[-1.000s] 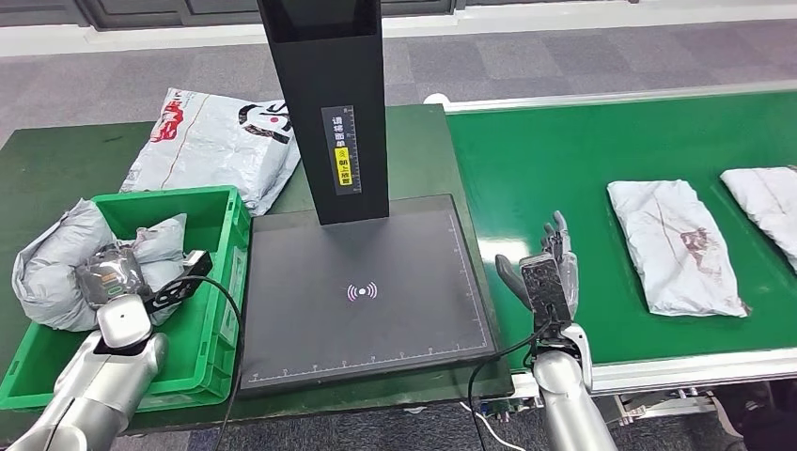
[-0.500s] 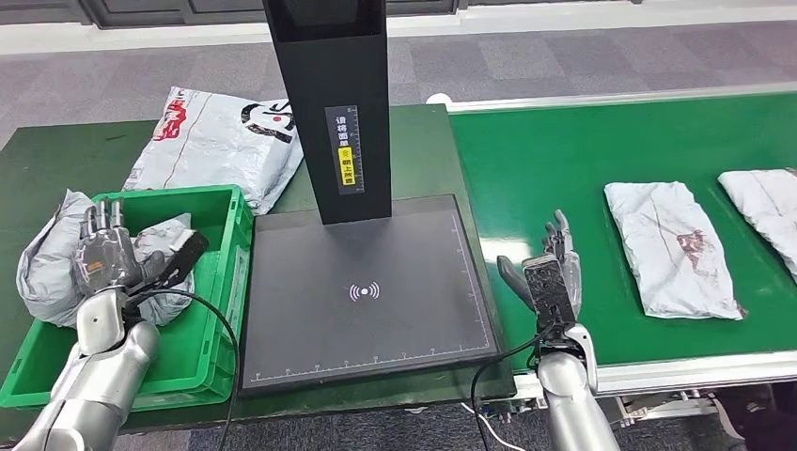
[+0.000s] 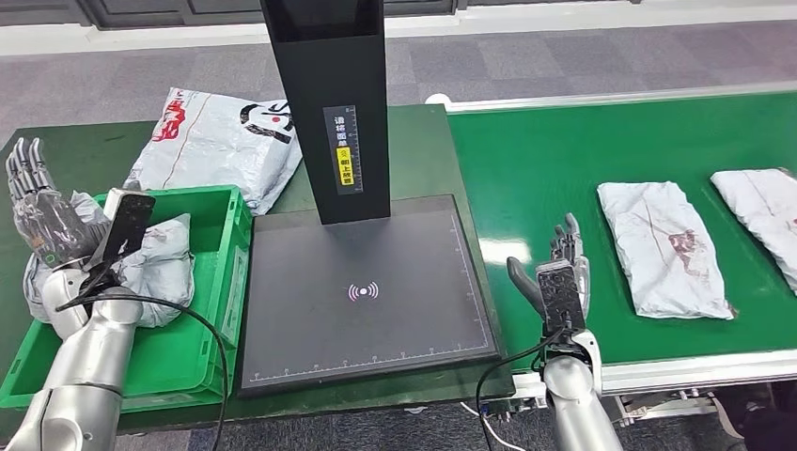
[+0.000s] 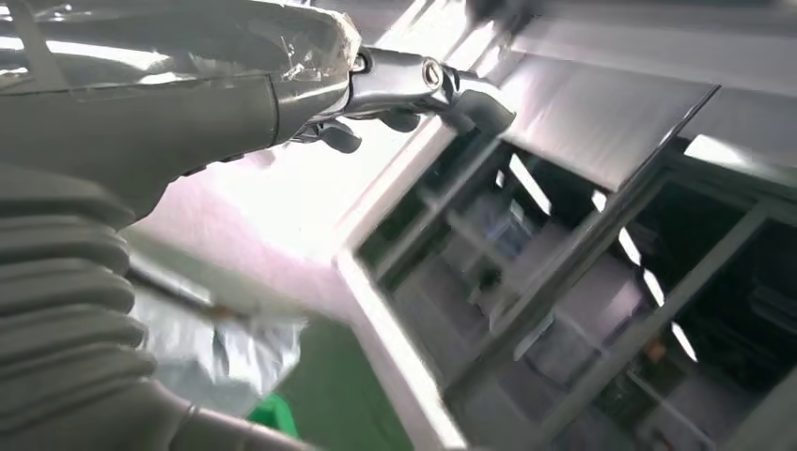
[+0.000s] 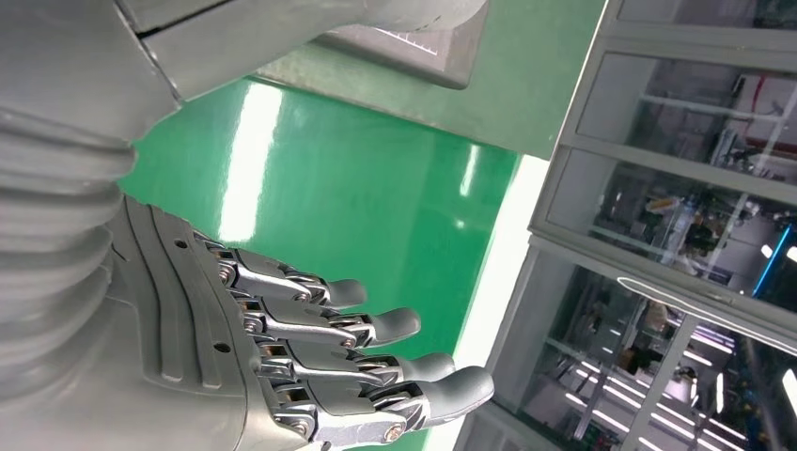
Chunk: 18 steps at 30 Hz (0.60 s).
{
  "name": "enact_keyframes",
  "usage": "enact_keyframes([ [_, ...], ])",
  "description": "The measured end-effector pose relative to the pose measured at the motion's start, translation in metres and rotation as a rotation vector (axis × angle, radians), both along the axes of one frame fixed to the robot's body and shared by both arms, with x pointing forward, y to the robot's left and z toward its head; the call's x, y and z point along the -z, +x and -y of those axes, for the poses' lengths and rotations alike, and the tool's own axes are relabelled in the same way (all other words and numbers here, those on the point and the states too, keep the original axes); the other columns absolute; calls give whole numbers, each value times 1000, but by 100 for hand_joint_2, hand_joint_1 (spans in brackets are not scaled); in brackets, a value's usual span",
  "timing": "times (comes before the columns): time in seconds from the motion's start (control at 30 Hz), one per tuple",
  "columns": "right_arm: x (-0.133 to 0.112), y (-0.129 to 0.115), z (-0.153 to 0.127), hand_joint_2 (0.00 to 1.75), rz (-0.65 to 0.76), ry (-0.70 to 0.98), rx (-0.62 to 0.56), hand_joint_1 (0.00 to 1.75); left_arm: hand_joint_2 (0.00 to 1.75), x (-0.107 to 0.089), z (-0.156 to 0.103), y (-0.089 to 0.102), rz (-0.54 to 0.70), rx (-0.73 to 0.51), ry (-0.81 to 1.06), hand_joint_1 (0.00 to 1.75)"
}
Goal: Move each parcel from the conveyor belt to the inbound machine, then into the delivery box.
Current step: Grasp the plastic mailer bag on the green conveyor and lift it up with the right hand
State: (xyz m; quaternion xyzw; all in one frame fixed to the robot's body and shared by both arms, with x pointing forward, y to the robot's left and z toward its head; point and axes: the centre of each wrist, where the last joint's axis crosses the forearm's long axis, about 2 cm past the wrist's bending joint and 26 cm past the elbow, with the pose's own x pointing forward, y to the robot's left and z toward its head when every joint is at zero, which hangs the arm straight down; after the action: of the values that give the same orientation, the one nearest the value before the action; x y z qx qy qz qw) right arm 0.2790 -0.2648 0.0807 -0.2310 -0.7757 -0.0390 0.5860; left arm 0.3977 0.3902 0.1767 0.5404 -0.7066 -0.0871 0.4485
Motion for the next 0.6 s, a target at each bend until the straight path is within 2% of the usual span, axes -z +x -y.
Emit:
enact_keyframes([
  [0.07, 0, 0, 2, 175, 0, -2, 6, 0, 0, 3, 5, 2, -25, 84, -118, 0],
  [0.2, -1, 3, 9, 175, 4, -35, 12, 0, 0, 15, 34, 3, -88, 425, -427, 0],
  [0.27, -2, 6, 12, 175, 6, -51, 11, 0, 0, 22, 48, 1, -88, 520, -486, 0],
  [0.4, -2, 10, 15, 175, 7, -67, 11, 0, 175, 26, 64, -2, -91, 577, -516, 0],
  [0.6, -3, 19, 22, 175, -7, -146, 49, 0, 175, 34, 92, -6, -73, 769, -567, 0],
])
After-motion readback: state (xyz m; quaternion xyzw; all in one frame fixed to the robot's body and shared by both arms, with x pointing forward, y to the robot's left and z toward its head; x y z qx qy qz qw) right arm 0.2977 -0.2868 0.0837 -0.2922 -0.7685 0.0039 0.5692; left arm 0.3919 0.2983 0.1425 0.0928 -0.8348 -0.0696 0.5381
